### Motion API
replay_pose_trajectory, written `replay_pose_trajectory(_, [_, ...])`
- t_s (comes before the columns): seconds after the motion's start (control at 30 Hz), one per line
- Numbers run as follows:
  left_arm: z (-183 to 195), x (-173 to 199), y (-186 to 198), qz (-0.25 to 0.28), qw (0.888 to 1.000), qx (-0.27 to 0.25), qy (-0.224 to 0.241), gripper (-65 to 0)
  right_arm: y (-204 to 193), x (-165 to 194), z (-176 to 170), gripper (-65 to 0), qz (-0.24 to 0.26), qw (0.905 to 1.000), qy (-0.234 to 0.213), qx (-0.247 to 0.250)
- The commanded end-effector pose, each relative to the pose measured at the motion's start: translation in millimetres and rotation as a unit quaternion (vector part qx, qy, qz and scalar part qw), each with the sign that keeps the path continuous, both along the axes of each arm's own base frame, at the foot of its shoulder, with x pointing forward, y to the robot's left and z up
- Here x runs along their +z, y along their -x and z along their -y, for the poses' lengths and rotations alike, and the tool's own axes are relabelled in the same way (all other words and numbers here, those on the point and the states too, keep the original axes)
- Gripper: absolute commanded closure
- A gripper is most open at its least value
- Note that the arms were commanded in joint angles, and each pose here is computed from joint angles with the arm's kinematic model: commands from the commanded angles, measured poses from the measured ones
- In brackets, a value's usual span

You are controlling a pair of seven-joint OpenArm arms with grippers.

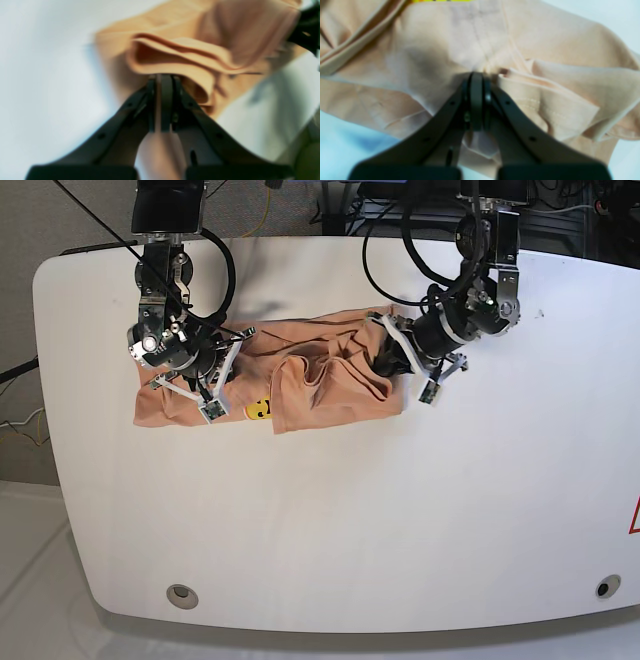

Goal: Fold the T-shirt properly
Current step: 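Move the left gripper back over the bundle and grasp the folded edge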

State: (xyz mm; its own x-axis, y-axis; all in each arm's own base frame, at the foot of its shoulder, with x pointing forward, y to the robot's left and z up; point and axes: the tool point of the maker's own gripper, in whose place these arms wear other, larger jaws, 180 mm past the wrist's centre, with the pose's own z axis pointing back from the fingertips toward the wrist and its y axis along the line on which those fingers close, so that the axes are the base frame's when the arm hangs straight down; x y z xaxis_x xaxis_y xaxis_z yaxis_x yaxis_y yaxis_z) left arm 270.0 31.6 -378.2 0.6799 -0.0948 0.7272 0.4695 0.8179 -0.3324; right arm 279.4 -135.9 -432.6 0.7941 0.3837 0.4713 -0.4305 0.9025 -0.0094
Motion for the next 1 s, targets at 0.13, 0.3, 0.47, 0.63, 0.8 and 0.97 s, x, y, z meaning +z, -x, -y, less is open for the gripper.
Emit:
replay_pose_trajectory(0.13, [30.1,-1.9,1.6,-0.006,0.999,-0.018,0.036,-2.6,31.0,-22.7,8.0,0.0,-0.073,0.9968,0.032,0.008])
replay_pose_trajectory(0.3, [39.1,-13.0,4.8,-0.024,0.998,-0.012,0.052,-2.6,32.5,-23.5,8.2,0.0,-0.074,0.9967,0.033,0.008])
replay_pose_trajectory(0.47, [58.3,-12.2,10.9,-0.022,0.997,-0.035,0.062,-2.6,36.7,-25.7,8.0,0.0,-0.079,0.9963,0.032,0.008])
replay_pose_trajectory(0.63, [84.7,-6.5,20.9,-0.013,0.995,-0.068,0.075,-2.6,37.1,-25.6,7.9,0.0,-0.079,0.9963,0.032,0.008])
replay_pose_trajectory(0.8, [102.3,-7.3,27.8,-0.028,0.994,-0.070,0.073,-2.6,37.1,-25.6,7.9,0.0,-0.079,0.9963,0.032,0.008])
replay_pose_trajectory(0.97, [120.0,4.0,26.2,-0.014,0.993,-0.094,0.075,-2.6,36.1,-24.9,7.9,0.0,-0.077,0.9965,0.032,0.008])
